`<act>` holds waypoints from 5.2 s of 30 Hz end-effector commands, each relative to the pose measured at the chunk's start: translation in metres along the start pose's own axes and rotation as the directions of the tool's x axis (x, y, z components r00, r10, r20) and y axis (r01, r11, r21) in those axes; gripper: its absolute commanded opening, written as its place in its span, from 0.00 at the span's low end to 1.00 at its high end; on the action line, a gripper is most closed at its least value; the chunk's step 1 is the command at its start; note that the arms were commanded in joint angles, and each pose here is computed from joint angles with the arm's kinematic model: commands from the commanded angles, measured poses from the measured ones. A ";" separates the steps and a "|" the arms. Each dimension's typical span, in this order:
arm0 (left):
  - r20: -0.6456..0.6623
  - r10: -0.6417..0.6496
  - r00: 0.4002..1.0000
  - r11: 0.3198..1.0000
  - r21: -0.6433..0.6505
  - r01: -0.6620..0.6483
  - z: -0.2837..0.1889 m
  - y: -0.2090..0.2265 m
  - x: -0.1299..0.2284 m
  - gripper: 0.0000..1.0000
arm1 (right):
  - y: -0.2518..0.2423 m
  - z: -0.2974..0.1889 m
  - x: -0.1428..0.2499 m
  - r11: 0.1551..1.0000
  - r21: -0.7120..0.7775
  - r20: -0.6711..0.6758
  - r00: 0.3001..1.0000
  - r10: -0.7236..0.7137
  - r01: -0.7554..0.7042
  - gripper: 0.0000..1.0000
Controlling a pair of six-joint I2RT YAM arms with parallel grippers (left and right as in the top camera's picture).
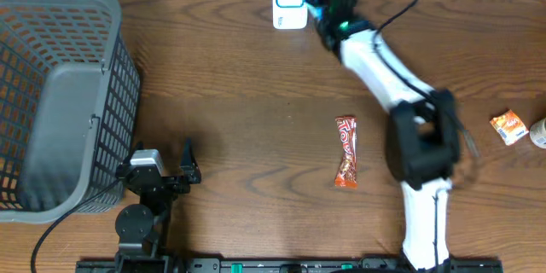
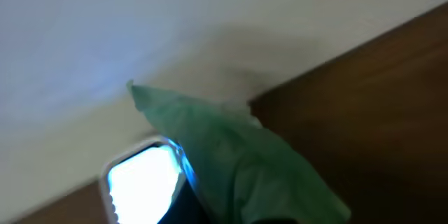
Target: Scan the item barcode
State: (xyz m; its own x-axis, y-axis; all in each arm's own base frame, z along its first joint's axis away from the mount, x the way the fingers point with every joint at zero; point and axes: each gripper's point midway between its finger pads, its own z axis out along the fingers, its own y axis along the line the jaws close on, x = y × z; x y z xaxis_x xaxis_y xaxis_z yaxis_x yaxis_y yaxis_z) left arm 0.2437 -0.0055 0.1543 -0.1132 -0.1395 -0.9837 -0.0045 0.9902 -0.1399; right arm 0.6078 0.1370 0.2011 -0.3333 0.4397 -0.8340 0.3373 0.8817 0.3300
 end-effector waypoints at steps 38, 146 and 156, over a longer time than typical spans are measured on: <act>-0.041 -0.001 0.999 1.000 -0.018 0.001 0.002 0.005 0.017 0.98 | -0.342 -0.084 -0.119 0.991 -0.042 -0.253 0.961 0.112 -0.126 0.99; -0.041 -0.001 0.999 1.000 -0.017 0.001 0.002 0.005 0.017 0.98 | -0.153 -0.214 0.221 0.920 -0.295 -0.814 0.436 -0.384 0.259 0.99; -0.041 -0.001 0.999 1.000 -0.017 0.000 0.002 0.005 0.017 0.98 | -0.126 -0.225 0.281 0.709 -0.268 -0.666 0.406 -0.626 0.652 0.79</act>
State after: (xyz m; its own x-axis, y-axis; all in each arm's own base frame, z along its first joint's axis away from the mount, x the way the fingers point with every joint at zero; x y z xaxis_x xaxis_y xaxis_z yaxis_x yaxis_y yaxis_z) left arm 0.2437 -0.0053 0.1542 -0.1134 -0.1398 -0.9837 -0.0057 0.9901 -0.1401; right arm 0.2669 0.2036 0.0427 -0.9367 -0.2752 -0.2164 -0.2866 0.9578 0.0224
